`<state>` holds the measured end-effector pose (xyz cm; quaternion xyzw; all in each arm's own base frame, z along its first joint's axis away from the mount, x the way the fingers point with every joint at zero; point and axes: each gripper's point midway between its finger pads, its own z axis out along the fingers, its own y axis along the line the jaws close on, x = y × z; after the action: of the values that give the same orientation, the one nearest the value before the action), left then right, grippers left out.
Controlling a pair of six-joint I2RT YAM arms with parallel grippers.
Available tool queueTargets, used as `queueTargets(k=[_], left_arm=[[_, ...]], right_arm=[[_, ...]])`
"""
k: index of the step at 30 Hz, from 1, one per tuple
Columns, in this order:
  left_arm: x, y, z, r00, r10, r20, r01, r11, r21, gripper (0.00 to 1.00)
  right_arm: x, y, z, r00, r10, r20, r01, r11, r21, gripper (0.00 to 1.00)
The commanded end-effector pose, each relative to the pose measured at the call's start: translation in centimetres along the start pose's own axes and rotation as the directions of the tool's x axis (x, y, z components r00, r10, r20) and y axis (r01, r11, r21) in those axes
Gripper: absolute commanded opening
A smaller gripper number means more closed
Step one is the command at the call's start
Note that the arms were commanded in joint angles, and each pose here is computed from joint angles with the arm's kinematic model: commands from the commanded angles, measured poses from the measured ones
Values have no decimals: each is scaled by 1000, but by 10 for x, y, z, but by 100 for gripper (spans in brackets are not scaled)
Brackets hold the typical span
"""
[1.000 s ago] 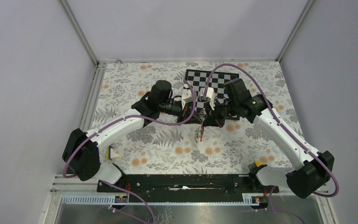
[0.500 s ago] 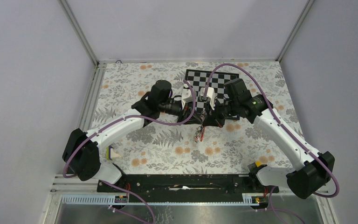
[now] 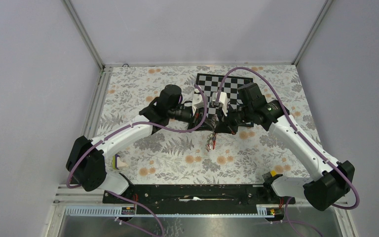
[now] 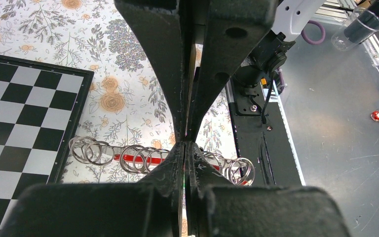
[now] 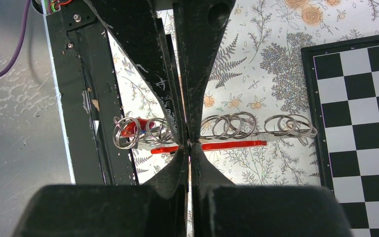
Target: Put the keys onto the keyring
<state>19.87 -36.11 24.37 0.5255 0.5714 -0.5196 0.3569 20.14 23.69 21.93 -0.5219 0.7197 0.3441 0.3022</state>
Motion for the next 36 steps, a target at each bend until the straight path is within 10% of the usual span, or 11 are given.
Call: queueTargets(k=[1, 15, 36], left_arm=[[-16, -3, 2, 998, 47, 29, -48, 999, 27, 0], [-36, -16, -11, 997, 34, 63, -36, 998, 42, 0], [-50, -23, -13, 993, 1, 115, -11, 997, 80, 0]], right_arm=[[-16, 5, -6, 997, -50, 54, 49, 999, 10, 0], [-4, 6, -5, 995, -64, 77, 63, 998, 25, 28], [-3, 14, 6, 995, -22, 102, 29, 997, -65, 11]])
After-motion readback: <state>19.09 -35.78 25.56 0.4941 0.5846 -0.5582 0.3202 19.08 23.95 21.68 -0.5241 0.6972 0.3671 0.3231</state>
